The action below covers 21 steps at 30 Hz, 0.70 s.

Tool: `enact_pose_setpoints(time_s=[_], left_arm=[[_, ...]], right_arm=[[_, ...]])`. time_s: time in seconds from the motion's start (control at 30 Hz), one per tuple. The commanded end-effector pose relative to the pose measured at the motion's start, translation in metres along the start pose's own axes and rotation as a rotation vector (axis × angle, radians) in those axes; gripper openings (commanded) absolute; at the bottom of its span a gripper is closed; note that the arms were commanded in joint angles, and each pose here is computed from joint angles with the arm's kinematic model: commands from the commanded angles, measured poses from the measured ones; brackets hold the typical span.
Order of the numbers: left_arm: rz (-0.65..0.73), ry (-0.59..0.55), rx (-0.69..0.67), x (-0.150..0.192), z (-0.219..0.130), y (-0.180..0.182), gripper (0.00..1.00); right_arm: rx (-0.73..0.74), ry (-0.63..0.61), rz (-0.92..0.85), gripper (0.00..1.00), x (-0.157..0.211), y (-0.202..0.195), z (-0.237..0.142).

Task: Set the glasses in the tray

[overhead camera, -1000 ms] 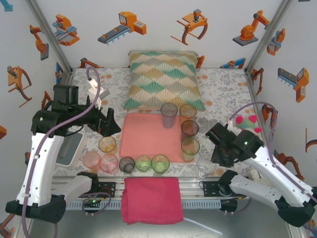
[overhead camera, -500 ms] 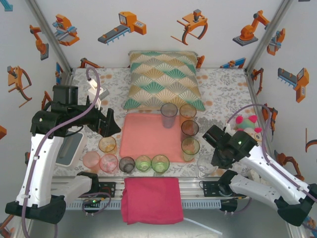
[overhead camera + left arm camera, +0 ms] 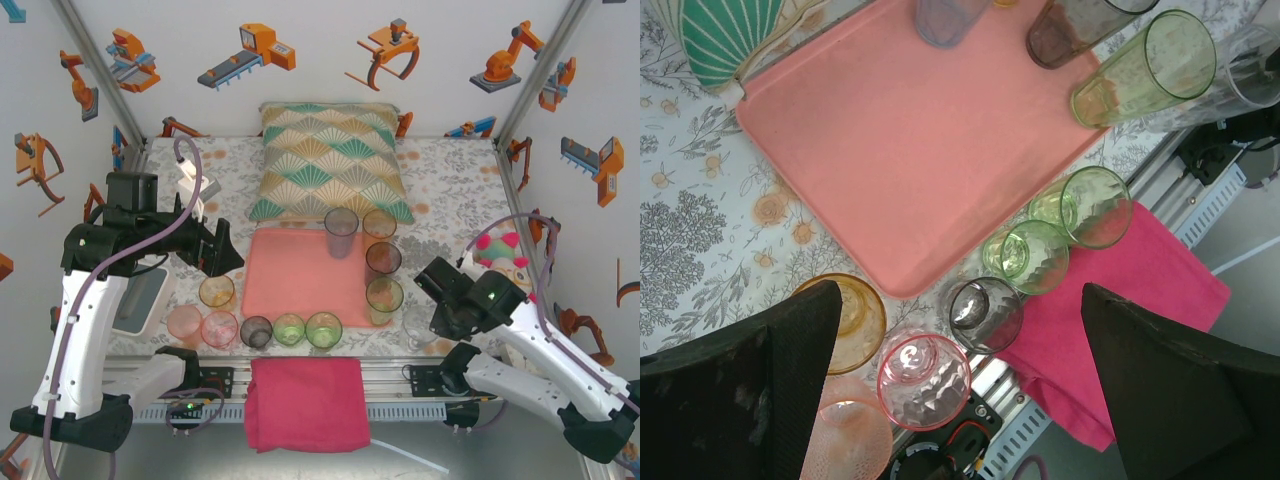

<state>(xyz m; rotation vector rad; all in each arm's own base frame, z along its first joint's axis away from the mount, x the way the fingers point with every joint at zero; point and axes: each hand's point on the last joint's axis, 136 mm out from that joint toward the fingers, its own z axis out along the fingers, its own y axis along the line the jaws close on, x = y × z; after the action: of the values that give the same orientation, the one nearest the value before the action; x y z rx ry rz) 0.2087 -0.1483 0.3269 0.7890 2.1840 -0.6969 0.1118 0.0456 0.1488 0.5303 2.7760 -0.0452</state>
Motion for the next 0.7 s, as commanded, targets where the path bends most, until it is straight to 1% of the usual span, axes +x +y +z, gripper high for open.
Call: enact_pose_setpoints(time_s=[0.0,0.27,0.67], left_arm=[[0.021,-0.033,0.021,-0.008,-0.004,-0.007,0.97],[0.025,-0.037,0.017,-0.01,-0.005,-0.007,0.97],[0.033,-0.042,-0.002,-0.012,-0.008,-0.005,0.97]], right_arm=[[0.043,-0.037,0.017,0.0,-0.006,-0.01,-0.001],[0.038,-0.074,0.017,0.0,-0.015,-0.01,-0.013],[0.013,-0.186,0.015,0.0,-0.043,-0.009,-0.048]])
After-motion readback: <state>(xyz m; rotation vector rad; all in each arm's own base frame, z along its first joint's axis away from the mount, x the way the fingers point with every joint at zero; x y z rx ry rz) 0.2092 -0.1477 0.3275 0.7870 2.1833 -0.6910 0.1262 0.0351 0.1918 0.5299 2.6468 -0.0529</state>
